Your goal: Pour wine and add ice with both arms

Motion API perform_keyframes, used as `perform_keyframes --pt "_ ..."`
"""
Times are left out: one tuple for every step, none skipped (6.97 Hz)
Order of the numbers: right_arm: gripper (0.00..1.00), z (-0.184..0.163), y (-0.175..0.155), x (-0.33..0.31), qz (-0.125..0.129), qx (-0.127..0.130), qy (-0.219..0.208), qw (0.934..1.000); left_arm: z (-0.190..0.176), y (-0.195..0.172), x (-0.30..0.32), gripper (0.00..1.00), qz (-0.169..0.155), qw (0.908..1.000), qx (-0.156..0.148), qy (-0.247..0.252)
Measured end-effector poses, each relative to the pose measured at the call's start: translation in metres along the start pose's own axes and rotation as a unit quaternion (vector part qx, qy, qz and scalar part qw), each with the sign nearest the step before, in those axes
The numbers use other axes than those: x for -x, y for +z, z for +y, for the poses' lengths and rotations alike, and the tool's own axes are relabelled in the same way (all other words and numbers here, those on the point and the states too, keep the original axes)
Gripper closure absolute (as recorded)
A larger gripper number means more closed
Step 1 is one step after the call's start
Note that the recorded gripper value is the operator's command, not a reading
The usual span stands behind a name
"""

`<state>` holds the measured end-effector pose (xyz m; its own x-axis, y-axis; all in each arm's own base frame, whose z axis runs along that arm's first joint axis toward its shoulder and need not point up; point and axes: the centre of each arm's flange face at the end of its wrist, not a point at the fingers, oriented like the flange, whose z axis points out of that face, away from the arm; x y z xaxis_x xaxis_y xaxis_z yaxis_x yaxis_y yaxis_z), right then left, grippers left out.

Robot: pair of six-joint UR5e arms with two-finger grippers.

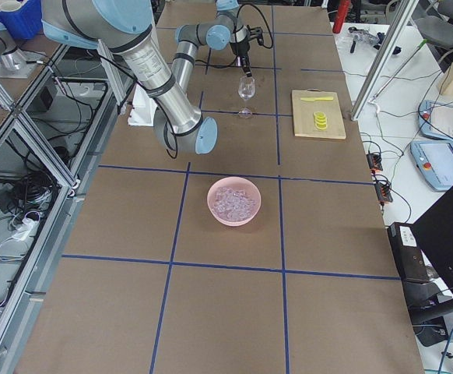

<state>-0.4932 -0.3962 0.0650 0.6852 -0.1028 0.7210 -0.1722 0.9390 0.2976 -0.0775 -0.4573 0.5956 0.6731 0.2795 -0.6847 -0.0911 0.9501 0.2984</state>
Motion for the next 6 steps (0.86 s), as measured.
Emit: perform_keyframes --pt "0.01 0.0040 0.0040 0.0020 0.003 0.001 -0.003 1.0000 0.0001 0.0003 0.0003 0.00 0.000 1.0000 0.000 0.000" --pt "0.00 0.0071 0.0048 0.0043 0.003 0.003 -0.008 1.0000 0.0002 0.0004 0.0004 0.00 0.000 1.0000 0.000 0.000" --pt "0.00 0.0096 0.0051 0.0063 0.001 0.006 -0.012 0.9999 0.0002 0.0005 0.0005 0.00 0.000 1.0000 0.000 -0.001" --pt "0.00 0.0112 0.0053 0.0074 -0.001 0.011 -0.014 0.9998 0.0003 0.0005 0.0005 0.00 0.000 1.0000 0.001 -0.001" --pt "0.00 0.0120 0.0054 0.0075 -0.002 0.015 -0.015 0.9998 0.0003 0.0005 0.0006 0.00 0.000 1.0000 0.001 -0.001" --pt "0.00 0.0119 0.0056 0.0064 -0.003 0.018 -0.015 0.9997 0.0003 0.0005 0.0006 0.00 0.000 1.0000 0.001 -0.001"
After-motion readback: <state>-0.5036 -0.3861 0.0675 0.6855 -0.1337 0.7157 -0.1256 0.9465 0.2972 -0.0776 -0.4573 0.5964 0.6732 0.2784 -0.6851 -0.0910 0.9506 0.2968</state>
